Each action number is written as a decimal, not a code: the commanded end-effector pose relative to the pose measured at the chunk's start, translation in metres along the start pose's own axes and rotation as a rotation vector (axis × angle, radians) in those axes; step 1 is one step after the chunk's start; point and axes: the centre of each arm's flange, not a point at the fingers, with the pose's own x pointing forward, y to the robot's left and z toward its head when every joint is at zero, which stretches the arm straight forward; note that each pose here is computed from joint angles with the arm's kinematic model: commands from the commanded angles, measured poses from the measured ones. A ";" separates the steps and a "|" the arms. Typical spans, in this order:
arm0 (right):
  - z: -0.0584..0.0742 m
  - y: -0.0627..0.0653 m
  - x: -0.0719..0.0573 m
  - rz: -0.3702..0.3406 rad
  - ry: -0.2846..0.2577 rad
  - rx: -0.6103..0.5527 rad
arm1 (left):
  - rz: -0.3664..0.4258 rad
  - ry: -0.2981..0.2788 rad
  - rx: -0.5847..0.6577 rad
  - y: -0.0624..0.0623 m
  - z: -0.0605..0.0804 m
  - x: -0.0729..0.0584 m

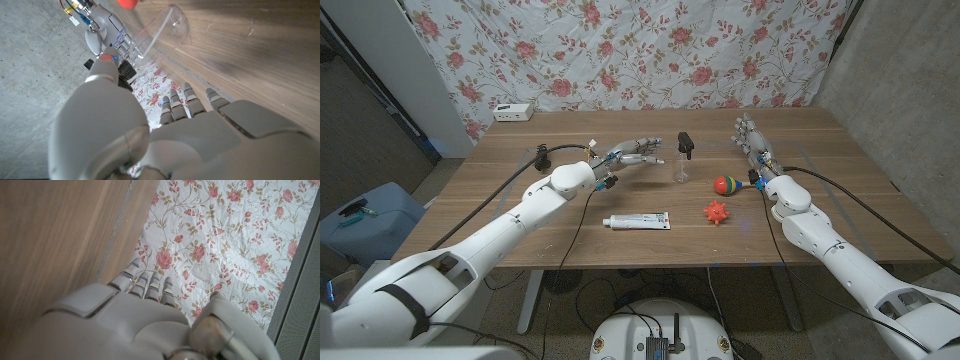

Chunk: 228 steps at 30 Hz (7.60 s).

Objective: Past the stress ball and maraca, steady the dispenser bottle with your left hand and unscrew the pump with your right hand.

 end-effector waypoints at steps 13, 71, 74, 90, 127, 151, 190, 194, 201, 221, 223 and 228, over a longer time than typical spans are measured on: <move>-0.002 -0.006 -0.002 -0.005 -0.008 0.008 | -0.035 -0.011 0.022 -0.013 -0.002 0.032; -0.009 -0.017 -0.007 -0.030 -0.019 0.022 | -0.117 -0.001 -0.008 -0.037 -0.015 0.081; -0.009 -0.017 -0.007 -0.032 -0.019 0.023 | -0.120 -0.002 -0.013 -0.038 -0.015 0.084; -0.009 -0.018 -0.014 -0.042 -0.021 0.023 | -0.111 -0.010 -0.048 -0.042 -0.016 0.088; 0.006 -0.001 -0.007 0.007 -0.004 -0.046 | 0.011 -0.075 -0.102 -0.038 -0.014 0.078; 0.037 0.019 -0.010 0.047 0.000 -0.154 | 0.018 -0.055 0.008 -0.024 -0.003 0.072; 0.113 0.067 -0.016 0.208 0.026 -0.502 | 0.092 -0.031 0.074 -0.010 0.000 0.046; 0.117 0.074 -0.015 0.218 0.024 -0.529 | 0.099 -0.030 0.077 -0.009 0.000 0.043; 0.126 0.085 -0.014 0.241 0.040 -0.586 | 0.108 -0.025 0.089 -0.008 -0.001 0.039; 0.147 0.109 -0.012 0.284 0.073 -0.732 | 0.113 0.005 0.108 -0.003 -0.004 0.039; 0.149 0.111 -0.013 0.281 0.079 -0.766 | 0.115 0.005 0.107 -0.003 -0.004 0.040; 0.152 0.115 -0.013 0.281 0.089 -0.803 | 0.112 0.008 0.107 -0.002 -0.004 0.042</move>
